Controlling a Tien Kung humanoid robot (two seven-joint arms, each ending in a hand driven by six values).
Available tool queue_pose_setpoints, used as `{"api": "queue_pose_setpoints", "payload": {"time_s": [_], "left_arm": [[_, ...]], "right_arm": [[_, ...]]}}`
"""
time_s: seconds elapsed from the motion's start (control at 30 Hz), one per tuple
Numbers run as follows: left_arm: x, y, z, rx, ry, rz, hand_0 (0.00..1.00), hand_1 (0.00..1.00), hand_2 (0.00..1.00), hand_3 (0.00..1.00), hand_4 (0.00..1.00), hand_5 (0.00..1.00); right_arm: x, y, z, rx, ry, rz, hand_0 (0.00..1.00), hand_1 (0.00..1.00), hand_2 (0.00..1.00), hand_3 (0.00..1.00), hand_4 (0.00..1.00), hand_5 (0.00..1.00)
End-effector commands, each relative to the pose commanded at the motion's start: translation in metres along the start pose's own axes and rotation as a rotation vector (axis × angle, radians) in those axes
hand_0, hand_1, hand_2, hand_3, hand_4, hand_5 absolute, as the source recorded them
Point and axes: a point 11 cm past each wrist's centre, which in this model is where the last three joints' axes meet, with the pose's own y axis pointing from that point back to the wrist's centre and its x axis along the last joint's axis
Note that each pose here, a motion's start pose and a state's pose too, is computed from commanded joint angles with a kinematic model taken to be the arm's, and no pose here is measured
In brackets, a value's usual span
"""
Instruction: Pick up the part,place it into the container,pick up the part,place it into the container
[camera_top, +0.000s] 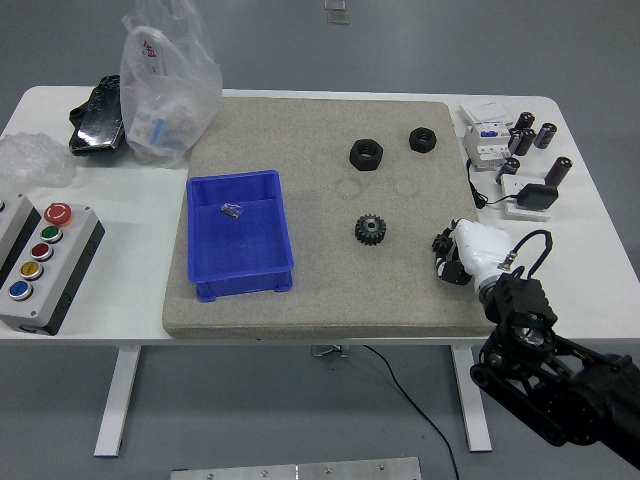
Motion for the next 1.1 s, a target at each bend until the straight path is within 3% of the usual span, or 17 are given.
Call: {"api": "queue_pose_setpoints", "payload": {"time_s": [0.27, 0.73, 1.0, 1.03, 1.1], "left_arm": [[0.000, 0.000, -0.002, 0.008, 0.000, 0.001, 0.758, 0.653, 0.606, 0.650, 0.684, 0.308], [0.000, 0.000, 0.000, 0.016, -0.004, 0.001, 0.757, 0.654, 0.606, 0.649, 0.683, 0.307], [-0.001, 0.000, -0.001, 0.024, -0.003, 0.001, 0.758, 0.654, 0.606, 0.650, 0.684, 0.307], [-0.001, 0.000, -0.001, 0.025, -0.002, 0.000, 0.758, 0.651, 0.599, 0.651, 0.686, 0.308], [-0.002, 0.001, 0.000, 0.024, -0.002, -0.002, 0.758, 0.651, 0.599, 0.651, 0.686, 0.308]], "right_arm": [[0.026, 0.006, -0.045, 0.147, -0.008, 0.066, 0.215, 0.375, 0.244, 0.452, 0.273, 0.104], [0.050, 0.037, -0.182, 0.484, -0.100, 0.010, 0.209, 0.374, 0.244, 0.454, 0.277, 0.097], [0.050, 0.044, -0.209, 0.554, -0.008, -0.002, 0.212, 0.382, 0.239, 0.473, 0.289, 0.071], [0.047, 0.045, -0.210, 0.561, 0.017, -0.011, 0.225, 0.399, 0.236, 0.567, 0.354, 0.041], [0.042, 0.047, -0.213, 0.571, 0.058, -0.028, 0.225, 0.399, 0.236, 0.567, 0.354, 0.041]]}}
